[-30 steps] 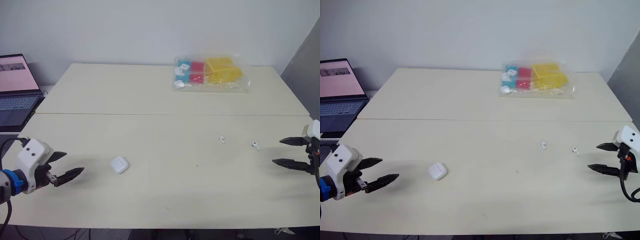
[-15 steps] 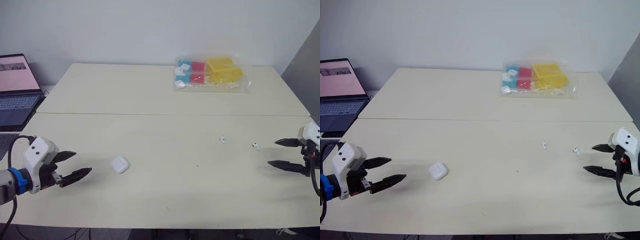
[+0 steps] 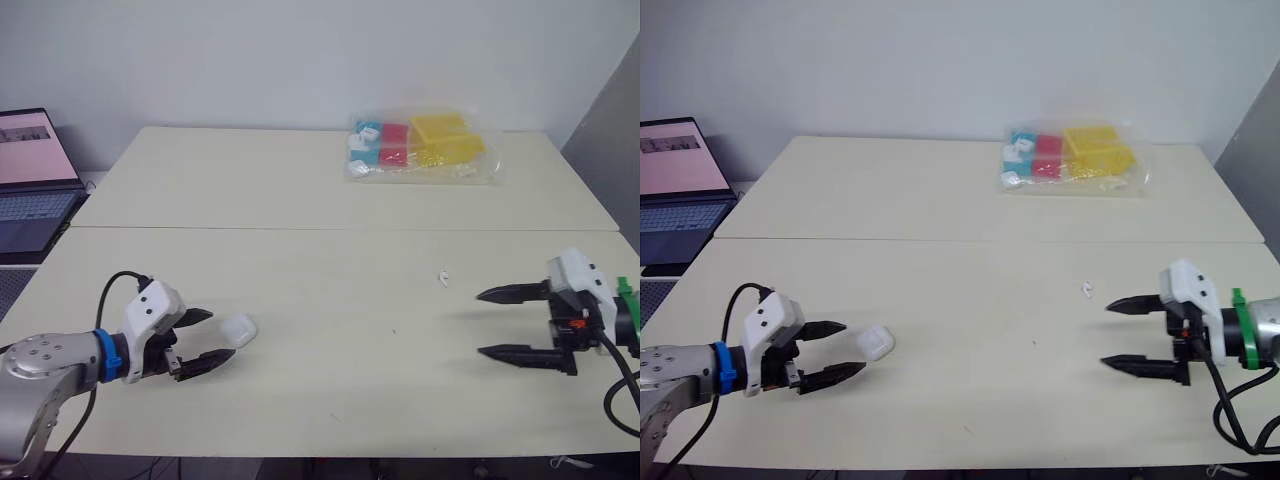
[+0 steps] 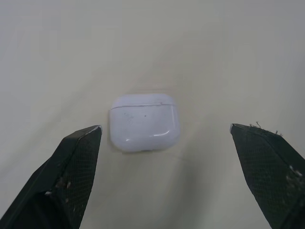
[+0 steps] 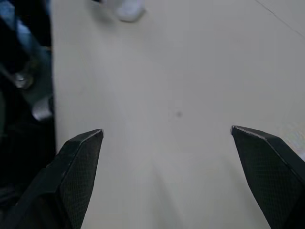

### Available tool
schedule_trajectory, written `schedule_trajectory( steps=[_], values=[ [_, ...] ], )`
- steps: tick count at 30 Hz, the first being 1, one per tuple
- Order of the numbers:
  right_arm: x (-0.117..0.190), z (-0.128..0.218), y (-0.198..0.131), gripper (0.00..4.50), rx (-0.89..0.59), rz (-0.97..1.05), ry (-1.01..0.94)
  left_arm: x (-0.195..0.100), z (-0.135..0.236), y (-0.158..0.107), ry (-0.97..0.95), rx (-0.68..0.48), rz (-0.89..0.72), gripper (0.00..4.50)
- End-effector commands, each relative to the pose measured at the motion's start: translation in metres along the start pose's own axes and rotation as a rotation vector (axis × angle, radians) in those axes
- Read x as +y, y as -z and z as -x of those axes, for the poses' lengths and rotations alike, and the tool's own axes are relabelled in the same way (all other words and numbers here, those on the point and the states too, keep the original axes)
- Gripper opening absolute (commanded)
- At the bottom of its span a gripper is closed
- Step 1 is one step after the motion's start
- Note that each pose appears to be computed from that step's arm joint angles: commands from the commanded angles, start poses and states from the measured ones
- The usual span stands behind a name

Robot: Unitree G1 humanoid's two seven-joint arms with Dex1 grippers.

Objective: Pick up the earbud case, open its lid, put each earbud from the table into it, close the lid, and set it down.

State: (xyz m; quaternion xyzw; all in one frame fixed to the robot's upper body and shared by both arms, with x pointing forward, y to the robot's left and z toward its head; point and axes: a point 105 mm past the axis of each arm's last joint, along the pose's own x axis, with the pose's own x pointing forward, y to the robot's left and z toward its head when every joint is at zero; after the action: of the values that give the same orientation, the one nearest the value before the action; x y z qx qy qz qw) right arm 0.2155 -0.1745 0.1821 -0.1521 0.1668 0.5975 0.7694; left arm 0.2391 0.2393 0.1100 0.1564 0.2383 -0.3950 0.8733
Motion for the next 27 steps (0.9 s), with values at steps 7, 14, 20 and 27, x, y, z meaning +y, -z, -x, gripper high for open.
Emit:
schedule_trajectory(
  steps=[7, 14, 20, 27],
  values=[
    [0.016, -0.025, -0.027, 4.48, -0.081, 0.052, -0.077, 0.008, -0.015, 0.006, -0.009, 0.005, -0.027, 4.5],
    [0.018, -0.033, -0.024, 4.48, -0.078, 0.071, -0.09, 0.011, -0.029, 0.013, -0.003, 0.018, -0.02, 4.5],
    [0.018, -0.036, -0.022, 4.48, -0.077, 0.076, -0.086, 0.01, -0.04, 0.015, -0.006, 0.03, -0.044, 4.5],
    [0.018, -0.037, -0.019, 4.48, -0.072, 0.083, -0.088, 0.013, -0.043, 0.023, -0.024, 0.068, -0.031, 4.5]
  ],
)
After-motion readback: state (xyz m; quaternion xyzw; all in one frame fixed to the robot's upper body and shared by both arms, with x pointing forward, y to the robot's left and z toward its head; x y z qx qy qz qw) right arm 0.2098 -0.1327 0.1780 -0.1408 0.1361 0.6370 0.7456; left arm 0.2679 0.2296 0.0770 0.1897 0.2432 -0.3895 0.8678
